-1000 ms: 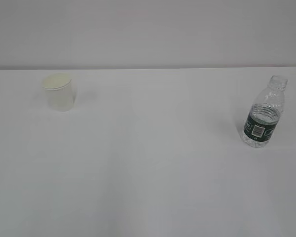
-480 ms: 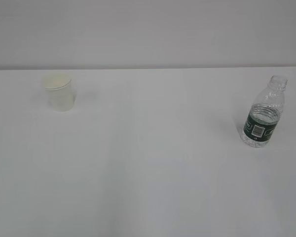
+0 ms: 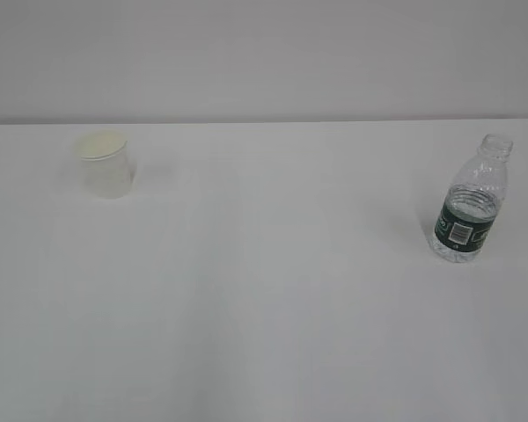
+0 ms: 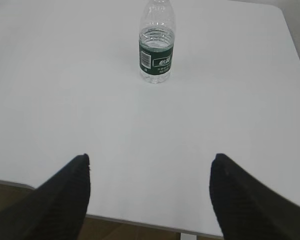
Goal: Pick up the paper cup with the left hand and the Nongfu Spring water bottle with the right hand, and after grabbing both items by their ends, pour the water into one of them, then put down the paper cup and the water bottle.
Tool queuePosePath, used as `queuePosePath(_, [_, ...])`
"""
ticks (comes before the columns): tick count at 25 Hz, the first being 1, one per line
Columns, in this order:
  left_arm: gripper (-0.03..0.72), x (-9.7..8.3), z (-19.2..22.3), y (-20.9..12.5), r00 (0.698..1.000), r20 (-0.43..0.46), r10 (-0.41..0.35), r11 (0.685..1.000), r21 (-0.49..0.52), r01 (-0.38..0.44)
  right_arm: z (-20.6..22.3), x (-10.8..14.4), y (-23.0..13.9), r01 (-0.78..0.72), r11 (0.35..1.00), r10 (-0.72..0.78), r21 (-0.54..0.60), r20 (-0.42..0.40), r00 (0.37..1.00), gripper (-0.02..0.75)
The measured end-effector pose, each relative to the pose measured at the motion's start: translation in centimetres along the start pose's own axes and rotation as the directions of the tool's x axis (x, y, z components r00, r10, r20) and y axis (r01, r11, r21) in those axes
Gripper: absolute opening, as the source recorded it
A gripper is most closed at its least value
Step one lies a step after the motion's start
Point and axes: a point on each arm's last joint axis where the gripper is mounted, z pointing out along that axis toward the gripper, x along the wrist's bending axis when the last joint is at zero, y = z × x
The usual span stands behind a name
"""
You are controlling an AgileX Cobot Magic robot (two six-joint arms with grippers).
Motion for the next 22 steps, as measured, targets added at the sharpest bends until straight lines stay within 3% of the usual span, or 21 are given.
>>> queuePosePath(9, [0.333,0.00,0.00,0.00,1.000,0.000,0.000,1.000,0.000,0.000,0.00,0.00,0.00,0.000,1.000,0.000,0.000,0.000,1.000,0.555])
queuePosePath(19, [0.473,-0.09,0.00,-0.01,1.000,0.010,-0.005,1.000,0.001,0.005,0.00,0.00,0.00,0.000,1.000,0.000,0.000,0.000,1.000,0.555])
queuePosePath(22, [0.489,-0.30,-0.34,0.71,0.999,0.033,-0.014,0.998,-0.063,0.016,0.00,0.00,0.02,-0.006,1.000,0.006,-0.002,0.000,1.000,0.555])
